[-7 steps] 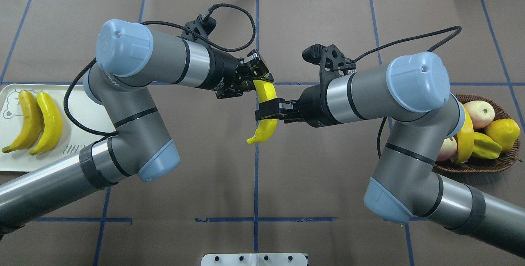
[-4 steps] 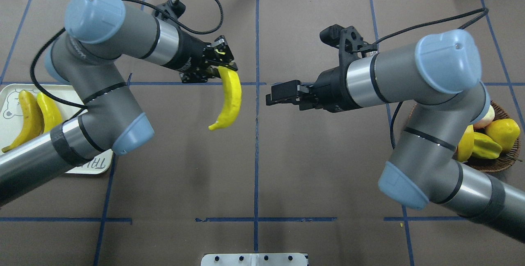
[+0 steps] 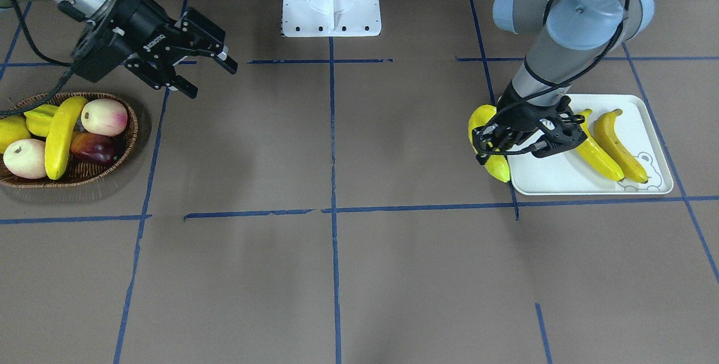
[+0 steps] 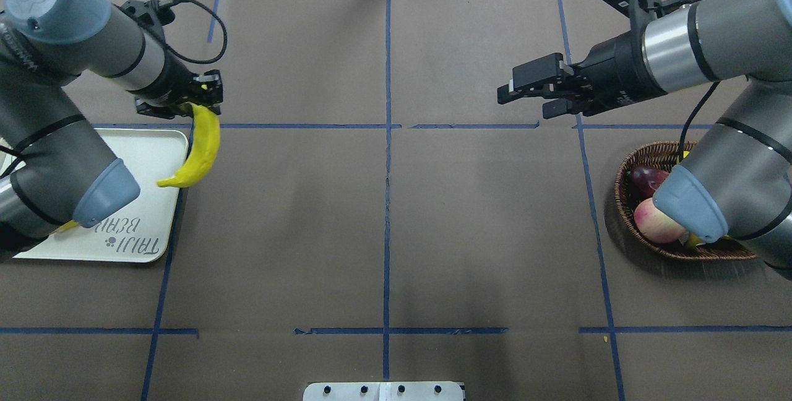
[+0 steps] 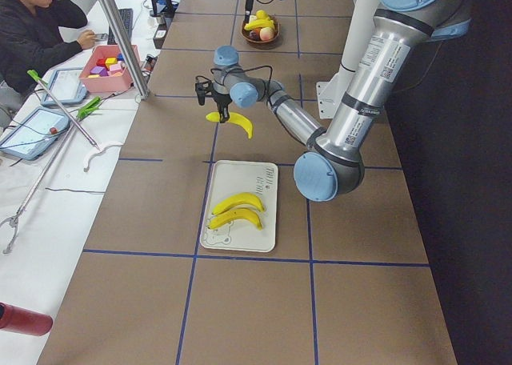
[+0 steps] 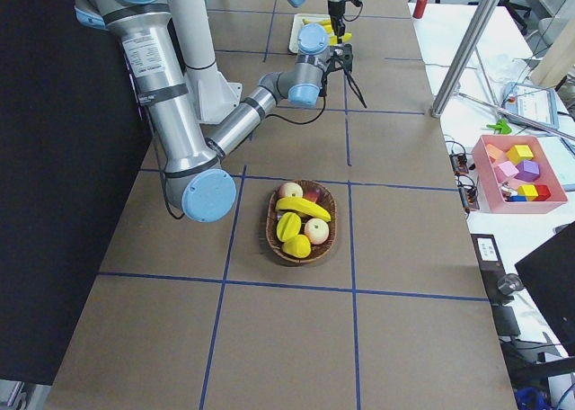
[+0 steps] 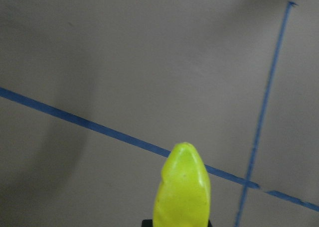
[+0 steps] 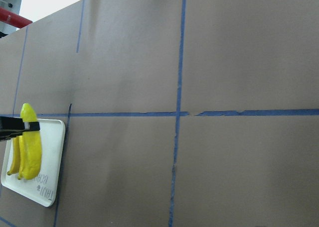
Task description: Transfer all bananas from basket to plate
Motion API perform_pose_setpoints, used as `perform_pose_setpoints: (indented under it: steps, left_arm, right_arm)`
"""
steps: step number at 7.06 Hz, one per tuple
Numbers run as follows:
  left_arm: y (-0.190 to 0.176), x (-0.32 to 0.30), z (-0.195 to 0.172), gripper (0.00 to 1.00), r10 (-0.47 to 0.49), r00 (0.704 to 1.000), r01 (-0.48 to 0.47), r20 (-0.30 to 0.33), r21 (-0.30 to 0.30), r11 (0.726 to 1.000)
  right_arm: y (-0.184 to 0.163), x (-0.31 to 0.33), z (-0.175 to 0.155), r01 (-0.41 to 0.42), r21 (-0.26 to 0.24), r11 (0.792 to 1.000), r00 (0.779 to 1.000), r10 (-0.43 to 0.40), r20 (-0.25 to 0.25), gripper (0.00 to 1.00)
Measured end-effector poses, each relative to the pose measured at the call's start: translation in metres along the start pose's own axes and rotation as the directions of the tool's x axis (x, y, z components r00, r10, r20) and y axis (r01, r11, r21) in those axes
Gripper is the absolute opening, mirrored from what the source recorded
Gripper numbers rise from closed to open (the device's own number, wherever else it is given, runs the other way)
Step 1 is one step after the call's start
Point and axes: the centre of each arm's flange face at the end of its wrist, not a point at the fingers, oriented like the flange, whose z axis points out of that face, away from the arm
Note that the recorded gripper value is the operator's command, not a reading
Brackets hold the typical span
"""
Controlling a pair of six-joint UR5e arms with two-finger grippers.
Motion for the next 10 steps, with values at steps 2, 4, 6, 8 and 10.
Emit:
perform_pose_setpoints:
  steps: [2,4,6,8,10]
  left_arm:
    - [0.000,-0.071,0.025,0.00,0.061,0.989,-0.063,0.137,0.015,0.998]
    - [-0.003,-0.106,0.039,0.17,0.076,0.974,-0.085,0.213,0.033,0.996]
    - [-0.004,-0.129,0.047,1.00,0.106,0.958,-0.122,0.265,0.045,0.992]
    - [-0.004,-0.138,0.049,1.00,0.120,0.952,-0.141,0.283,0.053,0.989]
    - [-0.002,-0.134,0.044,1.00,0.127,0.954,-0.148,0.273,0.059,0.987]
  right_arm:
    - [-0.003,0.051,-0.016,0.016,0.012,1.000,0.998,-0.015,-0.066,1.00]
    - [-0.002,0.101,-0.032,0.038,0.022,0.999,0.991,-0.035,-0.133,1.00]
    - [0.002,0.131,-0.041,0.047,0.020,0.999,0.984,-0.043,-0.172,1.00]
    - [0.006,0.143,-0.043,0.046,0.014,0.999,0.981,-0.043,-0.188,1.00]
    - [0.012,0.163,-0.048,0.057,0.001,0.998,0.976,-0.056,-0.212,1.00]
